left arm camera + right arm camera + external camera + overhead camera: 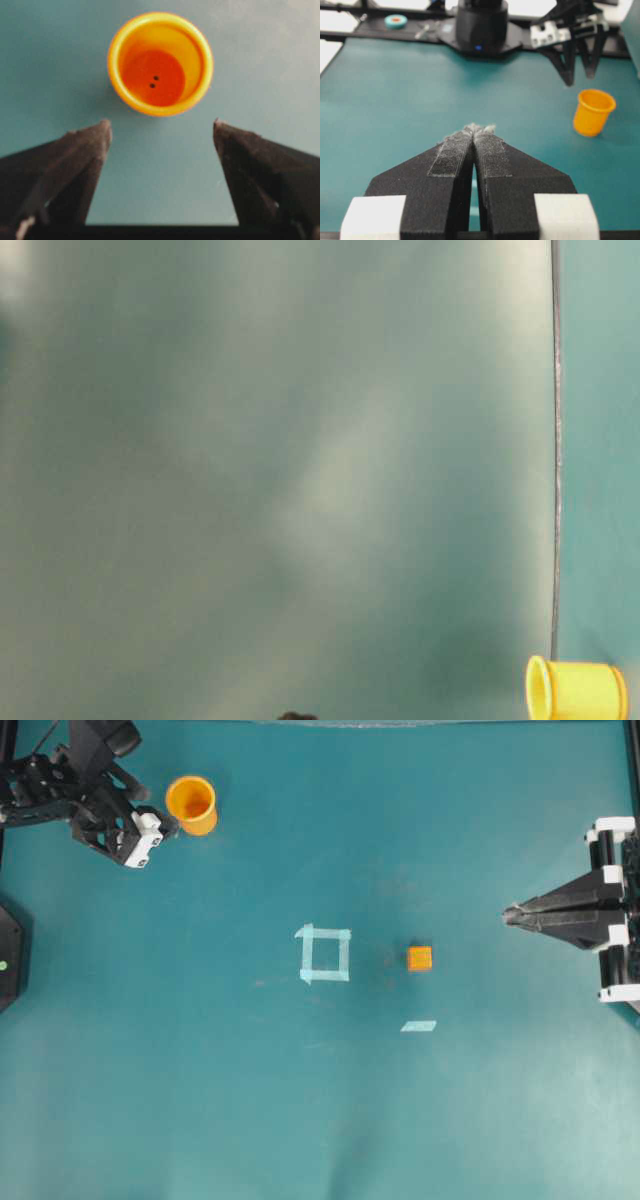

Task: Move the cup toward the block with left arm.
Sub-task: 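Move the open left gripper onto the orange cup and close around it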

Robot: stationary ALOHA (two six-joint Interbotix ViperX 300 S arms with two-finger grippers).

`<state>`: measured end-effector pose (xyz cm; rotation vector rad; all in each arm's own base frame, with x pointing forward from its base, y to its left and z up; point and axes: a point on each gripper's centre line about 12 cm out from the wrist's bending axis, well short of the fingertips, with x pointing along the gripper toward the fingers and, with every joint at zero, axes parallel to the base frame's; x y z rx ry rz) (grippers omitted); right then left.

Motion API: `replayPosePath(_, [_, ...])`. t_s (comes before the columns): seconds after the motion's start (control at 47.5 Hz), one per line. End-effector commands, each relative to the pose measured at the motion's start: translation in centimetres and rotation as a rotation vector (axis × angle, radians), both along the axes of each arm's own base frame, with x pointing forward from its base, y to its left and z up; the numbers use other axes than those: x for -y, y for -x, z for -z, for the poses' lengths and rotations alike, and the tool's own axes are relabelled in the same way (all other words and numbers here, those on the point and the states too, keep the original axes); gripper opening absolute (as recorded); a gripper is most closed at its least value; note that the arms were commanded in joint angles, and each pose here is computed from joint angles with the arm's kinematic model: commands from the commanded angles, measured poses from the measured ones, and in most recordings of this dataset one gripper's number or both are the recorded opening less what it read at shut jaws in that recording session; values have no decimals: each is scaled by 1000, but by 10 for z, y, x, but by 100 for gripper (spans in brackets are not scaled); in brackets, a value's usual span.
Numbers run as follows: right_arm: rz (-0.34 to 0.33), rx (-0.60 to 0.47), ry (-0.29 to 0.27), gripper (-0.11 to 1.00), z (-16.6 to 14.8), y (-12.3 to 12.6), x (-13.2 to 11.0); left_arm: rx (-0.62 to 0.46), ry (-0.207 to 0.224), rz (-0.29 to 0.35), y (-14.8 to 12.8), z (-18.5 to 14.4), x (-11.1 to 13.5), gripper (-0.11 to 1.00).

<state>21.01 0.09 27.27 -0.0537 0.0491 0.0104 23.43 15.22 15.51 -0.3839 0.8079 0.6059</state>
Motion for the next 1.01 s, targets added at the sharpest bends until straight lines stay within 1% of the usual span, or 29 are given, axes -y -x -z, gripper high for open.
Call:
replayPosePath(0.0, [0,31,0,0,-12,-3,0,25,-15,-5,-6,-7,-5,80])
replayPosePath(0.295, [0,29,0,0,-11,-3,0,1,4,-1,-7,14,-4,79])
replayPosePath(0.421, [-1,29,3,0,-12,-3,0,11,-3,12,-12,22,-4,79])
replayPosePath(0.631, [-2,29,6,0,-12,-3,0,9,0,20,-22,39,-7,79])
replayPosePath(0.989, [-4,29,13,0,-12,-4,0,19,-18,41,-48,39,-20,79])
